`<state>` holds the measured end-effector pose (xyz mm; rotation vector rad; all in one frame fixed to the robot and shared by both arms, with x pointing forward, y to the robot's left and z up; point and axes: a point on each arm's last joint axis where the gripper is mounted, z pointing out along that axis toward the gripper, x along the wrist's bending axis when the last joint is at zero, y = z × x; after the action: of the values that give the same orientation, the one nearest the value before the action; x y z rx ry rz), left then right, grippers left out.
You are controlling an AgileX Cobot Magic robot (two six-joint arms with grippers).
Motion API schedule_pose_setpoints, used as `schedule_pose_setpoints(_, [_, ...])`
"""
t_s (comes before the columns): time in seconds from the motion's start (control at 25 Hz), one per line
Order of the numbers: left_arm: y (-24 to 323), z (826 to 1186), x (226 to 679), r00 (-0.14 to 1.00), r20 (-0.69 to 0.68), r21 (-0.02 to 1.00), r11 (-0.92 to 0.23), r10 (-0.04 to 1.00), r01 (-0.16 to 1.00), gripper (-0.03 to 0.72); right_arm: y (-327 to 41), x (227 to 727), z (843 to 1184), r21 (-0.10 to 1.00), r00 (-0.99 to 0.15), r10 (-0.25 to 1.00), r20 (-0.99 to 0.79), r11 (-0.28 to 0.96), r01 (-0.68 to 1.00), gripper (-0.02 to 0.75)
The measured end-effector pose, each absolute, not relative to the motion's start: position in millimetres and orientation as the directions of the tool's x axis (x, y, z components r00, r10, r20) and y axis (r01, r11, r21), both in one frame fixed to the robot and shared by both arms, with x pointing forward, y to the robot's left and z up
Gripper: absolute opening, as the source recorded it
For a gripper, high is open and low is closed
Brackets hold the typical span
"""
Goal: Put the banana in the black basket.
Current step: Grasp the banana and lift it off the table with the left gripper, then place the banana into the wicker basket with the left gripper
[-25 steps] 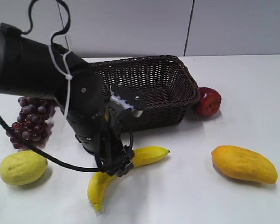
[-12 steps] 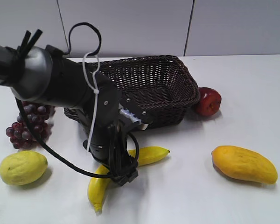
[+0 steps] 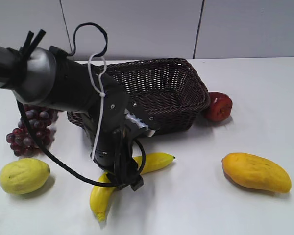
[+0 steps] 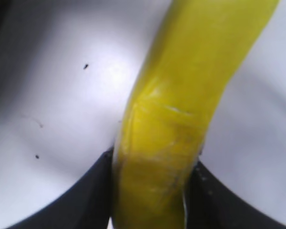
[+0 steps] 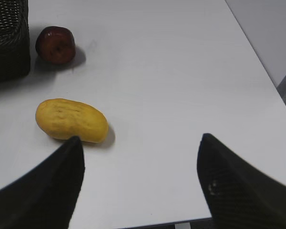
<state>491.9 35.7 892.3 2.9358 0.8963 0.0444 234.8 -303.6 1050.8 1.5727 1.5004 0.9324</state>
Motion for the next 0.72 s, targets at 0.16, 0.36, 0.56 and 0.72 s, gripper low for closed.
schedule_pose_setpoints(0.16, [34,905,493,0.828,-0.013,-0.005,-0.828,0.561,0.561,0.309,-304,235,1051,0.894,0.044,0.999,0.005,-0.024,0.447,0.59])
schedule_pose_setpoints(0.36, [24,951,497,0.815,-0.065,-0.058,-0.818,0.575,0.573,0.309,-304,235,1051,0.894,0.044,0.999,0.005,-0.024,0.447,0.59])
schedule_pose_setpoints(0.56, [3,1008,515,0.821,-0.049,0.115,-0.814,0.568,0.57,0.309,-304,235,1051,0.894,0.044,0.999,0.005,-0.024,0.447,0.59])
schedule_pose_setpoints(0.72, [-7,1056,529,0.828,0.013,0.272,-0.799,0.561,0.537,0.309,-304,235,1051,0.894,0.044,0.999,0.005,-0.024,0.447,0.59])
